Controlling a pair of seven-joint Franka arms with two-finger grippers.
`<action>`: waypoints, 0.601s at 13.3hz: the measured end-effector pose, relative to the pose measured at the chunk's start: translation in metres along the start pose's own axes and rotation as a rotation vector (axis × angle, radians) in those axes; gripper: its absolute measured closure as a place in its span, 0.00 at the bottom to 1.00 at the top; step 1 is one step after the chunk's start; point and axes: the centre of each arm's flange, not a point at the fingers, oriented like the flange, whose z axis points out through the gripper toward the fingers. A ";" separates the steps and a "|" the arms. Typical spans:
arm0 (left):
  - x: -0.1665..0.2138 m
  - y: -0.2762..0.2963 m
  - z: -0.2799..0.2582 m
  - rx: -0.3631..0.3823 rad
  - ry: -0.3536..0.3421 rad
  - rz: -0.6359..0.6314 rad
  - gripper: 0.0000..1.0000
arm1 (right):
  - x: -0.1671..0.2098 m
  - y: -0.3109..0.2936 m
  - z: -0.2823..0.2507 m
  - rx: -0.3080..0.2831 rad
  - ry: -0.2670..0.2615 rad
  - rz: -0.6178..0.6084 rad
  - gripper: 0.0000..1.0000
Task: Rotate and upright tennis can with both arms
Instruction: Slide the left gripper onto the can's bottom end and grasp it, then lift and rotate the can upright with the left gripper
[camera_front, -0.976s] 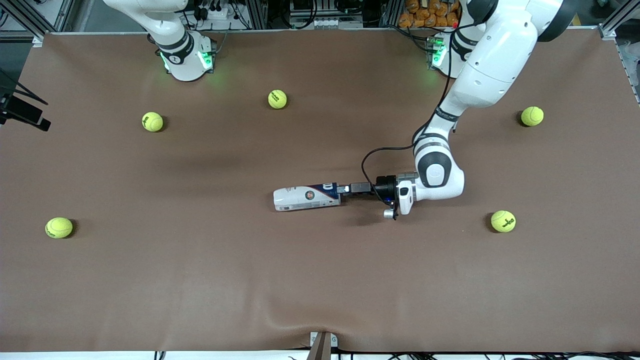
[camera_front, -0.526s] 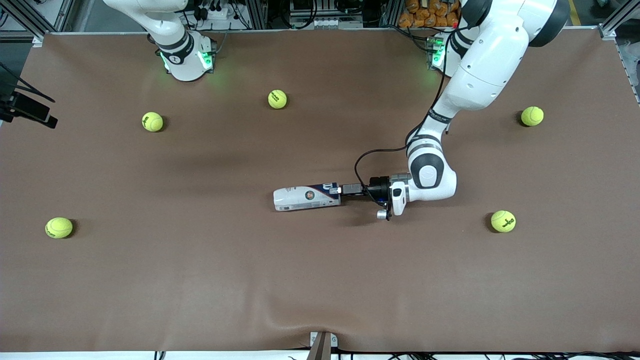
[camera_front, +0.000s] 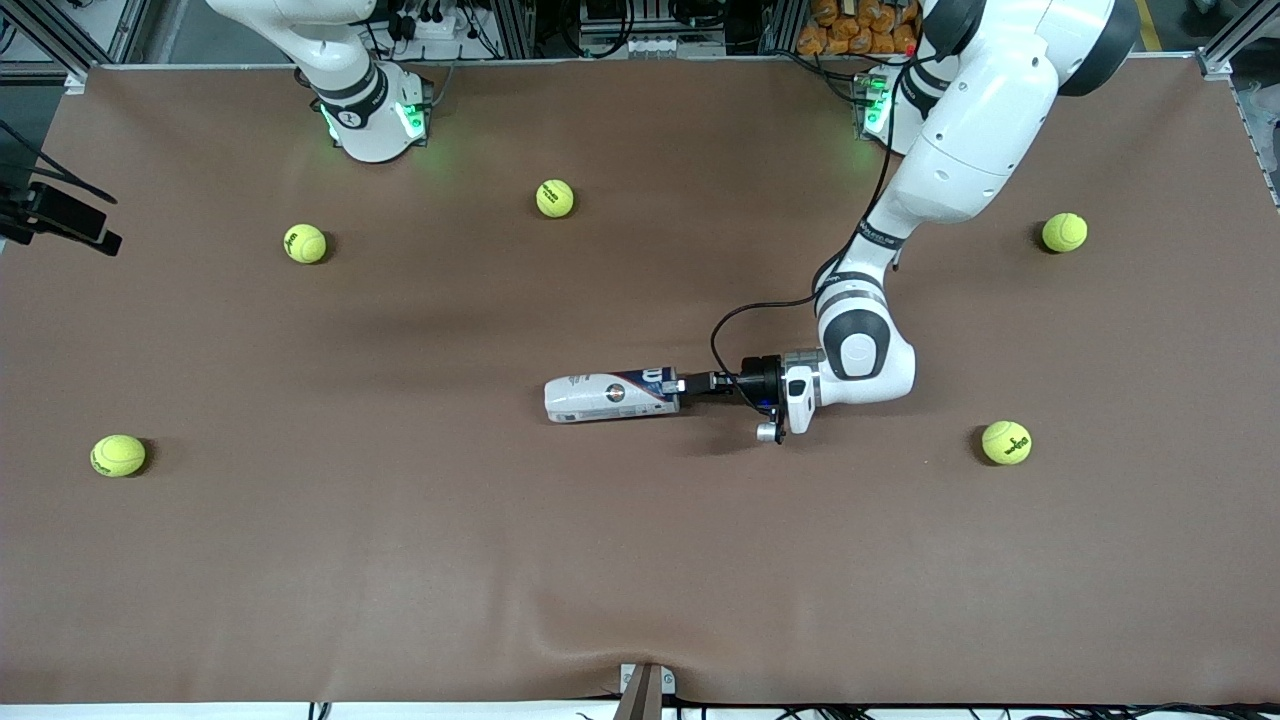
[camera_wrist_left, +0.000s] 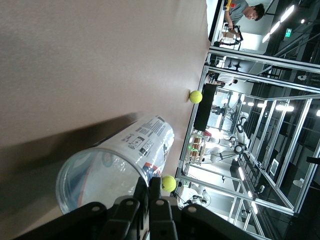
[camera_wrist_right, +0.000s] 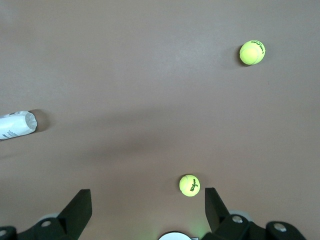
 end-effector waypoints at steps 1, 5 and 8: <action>0.002 0.004 0.000 -0.005 0.002 0.008 0.95 | 0.000 0.000 0.000 0.000 0.000 0.000 0.00; 0.013 0.040 0.004 0.001 -0.025 -0.004 0.95 | 0.000 0.000 0.000 0.000 -0.001 0.000 0.00; 0.021 0.097 -0.002 0.094 -0.083 -0.054 0.95 | 0.000 0.000 0.000 0.000 -0.001 0.000 0.00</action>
